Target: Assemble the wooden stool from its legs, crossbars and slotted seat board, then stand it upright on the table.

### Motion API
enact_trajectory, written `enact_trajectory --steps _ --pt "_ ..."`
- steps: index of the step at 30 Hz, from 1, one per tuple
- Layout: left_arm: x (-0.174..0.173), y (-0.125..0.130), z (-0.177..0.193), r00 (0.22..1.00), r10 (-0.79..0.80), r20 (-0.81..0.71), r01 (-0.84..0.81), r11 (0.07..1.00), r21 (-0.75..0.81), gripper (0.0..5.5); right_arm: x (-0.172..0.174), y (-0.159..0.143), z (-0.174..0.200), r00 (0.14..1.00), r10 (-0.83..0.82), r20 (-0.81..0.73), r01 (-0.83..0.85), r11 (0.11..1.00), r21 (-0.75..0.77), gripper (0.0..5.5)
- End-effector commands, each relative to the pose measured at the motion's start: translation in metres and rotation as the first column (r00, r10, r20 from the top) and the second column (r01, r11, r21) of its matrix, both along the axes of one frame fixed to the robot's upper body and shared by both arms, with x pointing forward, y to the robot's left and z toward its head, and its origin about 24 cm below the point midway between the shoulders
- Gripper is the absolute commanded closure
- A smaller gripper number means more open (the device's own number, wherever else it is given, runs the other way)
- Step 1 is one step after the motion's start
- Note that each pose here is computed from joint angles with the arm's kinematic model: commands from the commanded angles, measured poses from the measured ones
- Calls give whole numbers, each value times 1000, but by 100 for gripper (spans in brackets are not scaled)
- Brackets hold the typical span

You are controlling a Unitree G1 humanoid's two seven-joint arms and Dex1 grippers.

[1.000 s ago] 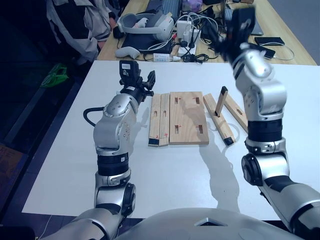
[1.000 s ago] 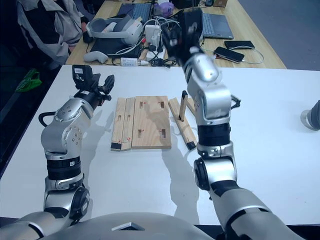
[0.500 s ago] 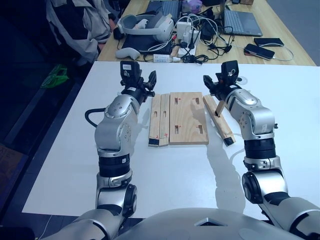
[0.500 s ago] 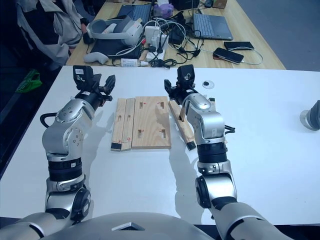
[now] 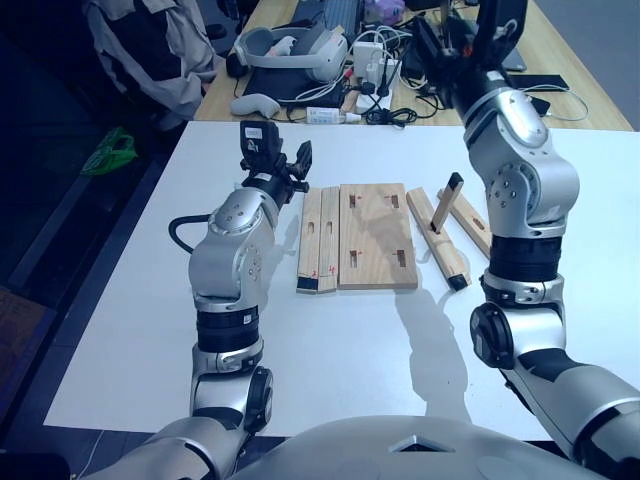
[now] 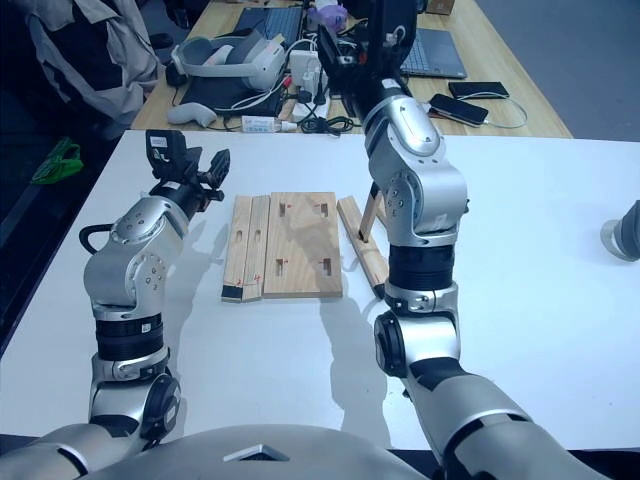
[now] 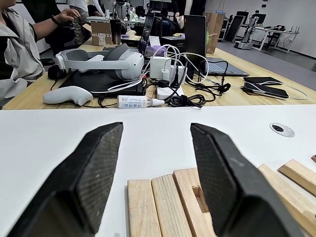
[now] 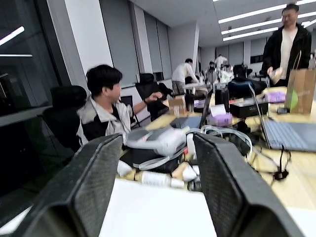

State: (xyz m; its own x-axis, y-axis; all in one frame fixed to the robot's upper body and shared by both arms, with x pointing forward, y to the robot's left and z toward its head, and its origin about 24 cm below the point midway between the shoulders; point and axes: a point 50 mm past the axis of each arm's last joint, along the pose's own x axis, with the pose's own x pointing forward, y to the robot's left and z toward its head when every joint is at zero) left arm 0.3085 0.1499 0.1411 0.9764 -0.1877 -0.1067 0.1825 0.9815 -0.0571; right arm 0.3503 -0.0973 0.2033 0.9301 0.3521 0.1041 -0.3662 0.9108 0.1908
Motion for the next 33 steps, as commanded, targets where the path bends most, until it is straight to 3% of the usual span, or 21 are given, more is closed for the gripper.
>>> enact_trajectory --steps 1,3,5,9,12,14,16,18,29,33 --pt "1 1 2 1000 0 5 0 1000 6 297 -9 -7 -84 889 8 -459 -31 999 -41 287" --pt "1 1 1 1000 -1 2 1 1000 8 297 -24 -11 -123 750 8 -662 -54 997 -50 287" --pt "1 0 1 1000 -2 0 2 1000 8 297 -30 -12 -134 693 21 -721 -45 999 -14 287" --pt "1 1 1 1000 -5 -4 5 1000 12 297 -25 -7 -117 745 36 -666 -55 998 -9 287" --pt "1 1 1 1000 -6 -3 6 1000 13 297 -21 9 -83 863 108 -494 -141 990 -30 287" --pt "1 1 1 1000 -7 -3 7 1000 14 297 -17 20 -38 970 122 -209 -154 977 -145 287" --pt "2 0 2 1000 -8 -1 8 1000 14 297 -12 17 0 997 55 59 -38 966 -255 287" --pt "2 0 2 1000 -7 2 7 1000 11 297 -5 7 18 977 -16 214 81 950 -301 287" --pt "2 1 3 1000 -5 6 5 1000 8 297 13 -21 14 935 -123 333 233 919 -317 287" --pt "3 1 4 1000 -9 7 9 1000 11 297 14 -25 33 916 -163 367 270 927 -261 287"
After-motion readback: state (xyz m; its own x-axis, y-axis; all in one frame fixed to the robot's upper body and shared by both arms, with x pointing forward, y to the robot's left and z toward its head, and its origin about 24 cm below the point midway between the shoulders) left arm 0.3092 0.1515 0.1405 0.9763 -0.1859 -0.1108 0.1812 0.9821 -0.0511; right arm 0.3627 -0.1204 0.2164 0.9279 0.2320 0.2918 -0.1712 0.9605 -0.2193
